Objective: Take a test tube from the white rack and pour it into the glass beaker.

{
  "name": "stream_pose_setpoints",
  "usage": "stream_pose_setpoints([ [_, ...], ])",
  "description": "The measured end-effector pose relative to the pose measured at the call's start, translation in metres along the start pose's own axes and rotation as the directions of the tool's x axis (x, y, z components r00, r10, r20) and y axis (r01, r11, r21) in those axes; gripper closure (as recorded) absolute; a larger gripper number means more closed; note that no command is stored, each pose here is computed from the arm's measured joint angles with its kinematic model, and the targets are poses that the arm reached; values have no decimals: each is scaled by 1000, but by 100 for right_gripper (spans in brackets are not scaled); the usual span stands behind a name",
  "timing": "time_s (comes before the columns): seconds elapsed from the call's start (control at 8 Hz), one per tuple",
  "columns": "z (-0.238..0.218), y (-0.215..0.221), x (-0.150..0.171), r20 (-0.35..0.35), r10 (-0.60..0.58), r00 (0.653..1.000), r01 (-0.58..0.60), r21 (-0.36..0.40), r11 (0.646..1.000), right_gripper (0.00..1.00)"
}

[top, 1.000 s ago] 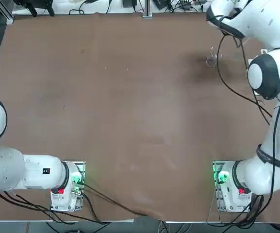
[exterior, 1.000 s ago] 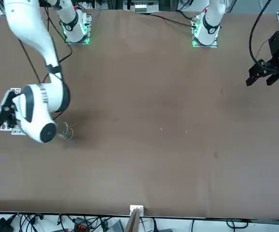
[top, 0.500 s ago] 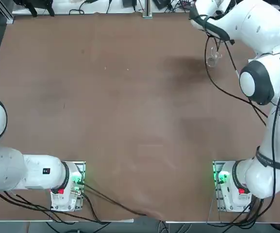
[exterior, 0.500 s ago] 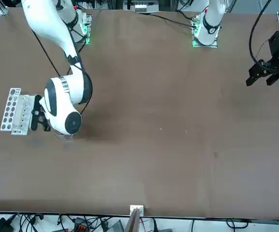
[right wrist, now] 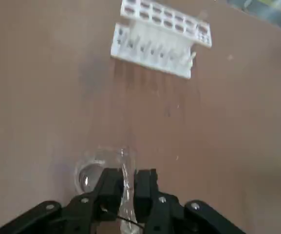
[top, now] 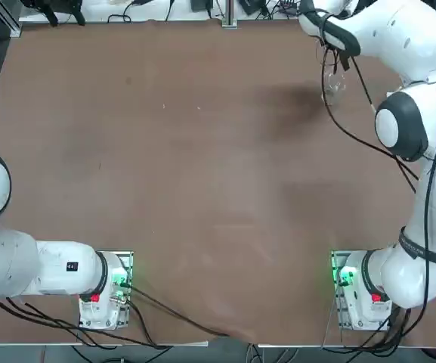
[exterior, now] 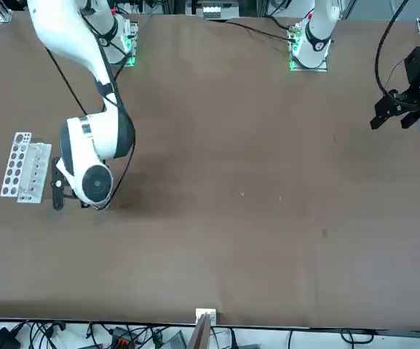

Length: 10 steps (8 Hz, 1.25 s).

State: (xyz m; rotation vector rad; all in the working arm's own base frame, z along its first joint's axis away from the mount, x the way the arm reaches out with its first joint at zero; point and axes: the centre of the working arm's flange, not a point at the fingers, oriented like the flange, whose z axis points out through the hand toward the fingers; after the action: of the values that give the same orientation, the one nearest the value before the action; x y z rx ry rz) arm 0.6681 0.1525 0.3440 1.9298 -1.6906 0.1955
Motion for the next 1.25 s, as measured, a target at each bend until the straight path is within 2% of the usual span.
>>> stream_pose_setpoints([
  [0.25,7,-7,2,112,2,994,-3,8,1000,81],
  [0.62,20,-13,-13,192,-18,981,16,11,1000,81],
  [1.25,49,-16,10,348,-96,933,108,-16,994,81],
])
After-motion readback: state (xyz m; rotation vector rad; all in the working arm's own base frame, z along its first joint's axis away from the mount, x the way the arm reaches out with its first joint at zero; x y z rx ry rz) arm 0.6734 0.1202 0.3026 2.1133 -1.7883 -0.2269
